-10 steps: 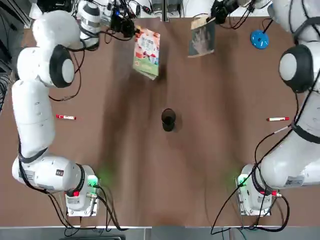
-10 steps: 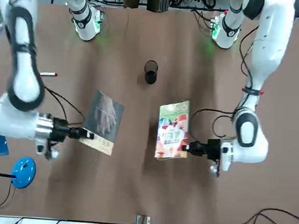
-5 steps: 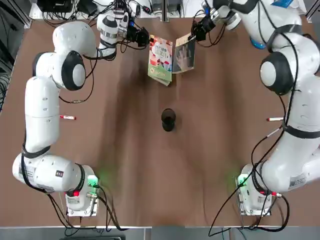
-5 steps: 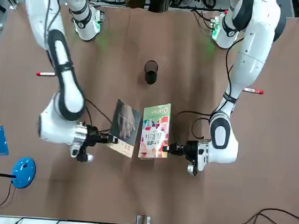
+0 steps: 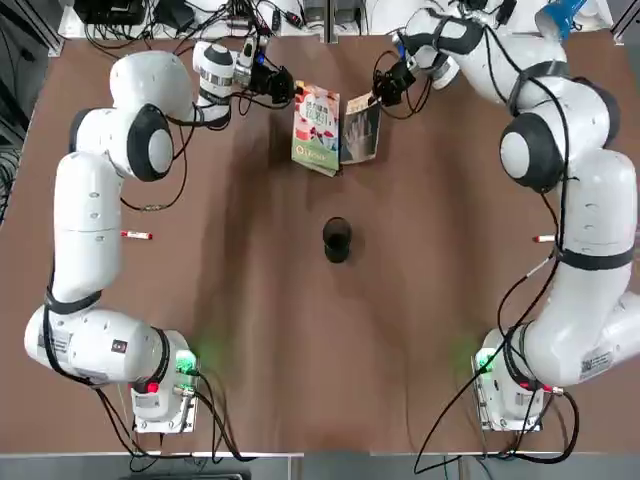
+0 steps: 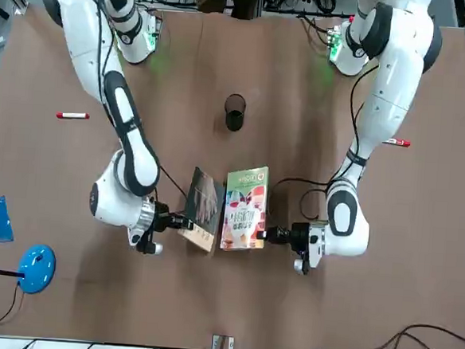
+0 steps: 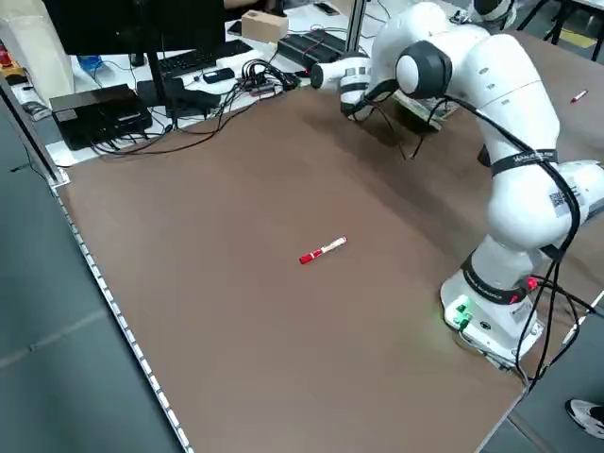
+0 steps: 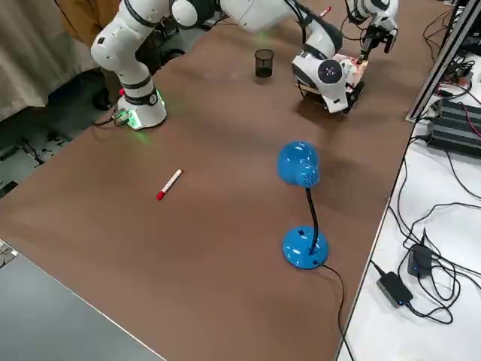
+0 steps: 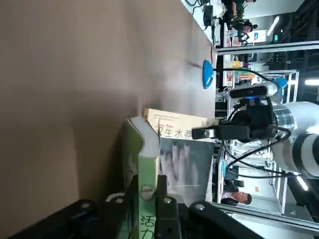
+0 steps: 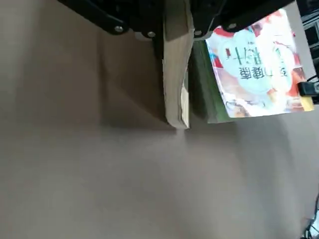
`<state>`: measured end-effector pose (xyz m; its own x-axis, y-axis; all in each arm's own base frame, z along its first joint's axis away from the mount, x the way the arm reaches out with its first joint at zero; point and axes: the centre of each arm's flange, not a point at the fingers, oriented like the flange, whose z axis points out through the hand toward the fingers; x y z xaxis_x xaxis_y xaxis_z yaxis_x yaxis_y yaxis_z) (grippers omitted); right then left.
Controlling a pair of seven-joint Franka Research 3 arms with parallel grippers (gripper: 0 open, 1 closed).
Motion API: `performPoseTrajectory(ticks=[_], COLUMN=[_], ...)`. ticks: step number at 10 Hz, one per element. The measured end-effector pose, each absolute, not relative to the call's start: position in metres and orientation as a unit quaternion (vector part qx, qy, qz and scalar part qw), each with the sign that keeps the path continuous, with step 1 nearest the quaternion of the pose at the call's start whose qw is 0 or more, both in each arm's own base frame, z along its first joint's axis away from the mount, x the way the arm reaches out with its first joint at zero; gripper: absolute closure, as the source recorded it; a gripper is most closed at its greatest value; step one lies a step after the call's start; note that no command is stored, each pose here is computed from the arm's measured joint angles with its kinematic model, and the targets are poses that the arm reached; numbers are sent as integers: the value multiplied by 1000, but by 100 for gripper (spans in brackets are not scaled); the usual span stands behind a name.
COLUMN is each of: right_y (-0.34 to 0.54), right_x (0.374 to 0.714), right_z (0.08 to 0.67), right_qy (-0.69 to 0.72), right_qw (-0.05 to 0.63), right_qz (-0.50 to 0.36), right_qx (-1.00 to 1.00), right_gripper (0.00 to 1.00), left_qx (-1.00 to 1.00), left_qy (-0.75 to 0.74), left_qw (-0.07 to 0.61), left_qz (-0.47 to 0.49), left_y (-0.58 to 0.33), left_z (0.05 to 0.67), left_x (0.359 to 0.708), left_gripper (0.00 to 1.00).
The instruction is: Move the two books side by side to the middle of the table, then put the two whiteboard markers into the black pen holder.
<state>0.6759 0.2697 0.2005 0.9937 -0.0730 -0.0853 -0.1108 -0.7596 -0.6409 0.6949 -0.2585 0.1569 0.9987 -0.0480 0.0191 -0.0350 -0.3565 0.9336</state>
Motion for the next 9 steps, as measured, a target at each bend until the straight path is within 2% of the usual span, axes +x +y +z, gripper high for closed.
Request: performPoseTrajectory(ticks=[2,3,5,7,8,9], right_y=[276,277,274,262,252,245], right_x=[673,672,673,682,689,696], right_z=[196,193,188,194,200,208], right_qy=[46,47,48,47,47,47], right_qw=[340,339,336,335,338,341], right_qz=[27,28,25,12,2,-5], right_qx=[-939,-939,-940,-941,-940,-939], right_gripper=[82,68,37,7,1,1], left_qx=[824,823,823,821,821,825], left_qy=[-41,-47,-47,-42,-37,-45], left_qw=[565,566,567,569,569,563], left_qz=[1,1,-4,-10,-12,-10], left_y=[-255,-257,-261,-264,-266,-266], left_z=[142,133,123,123,127,135], left_x=[692,689,685,684,686,690], left_gripper=[84,82,73,42,26,10])
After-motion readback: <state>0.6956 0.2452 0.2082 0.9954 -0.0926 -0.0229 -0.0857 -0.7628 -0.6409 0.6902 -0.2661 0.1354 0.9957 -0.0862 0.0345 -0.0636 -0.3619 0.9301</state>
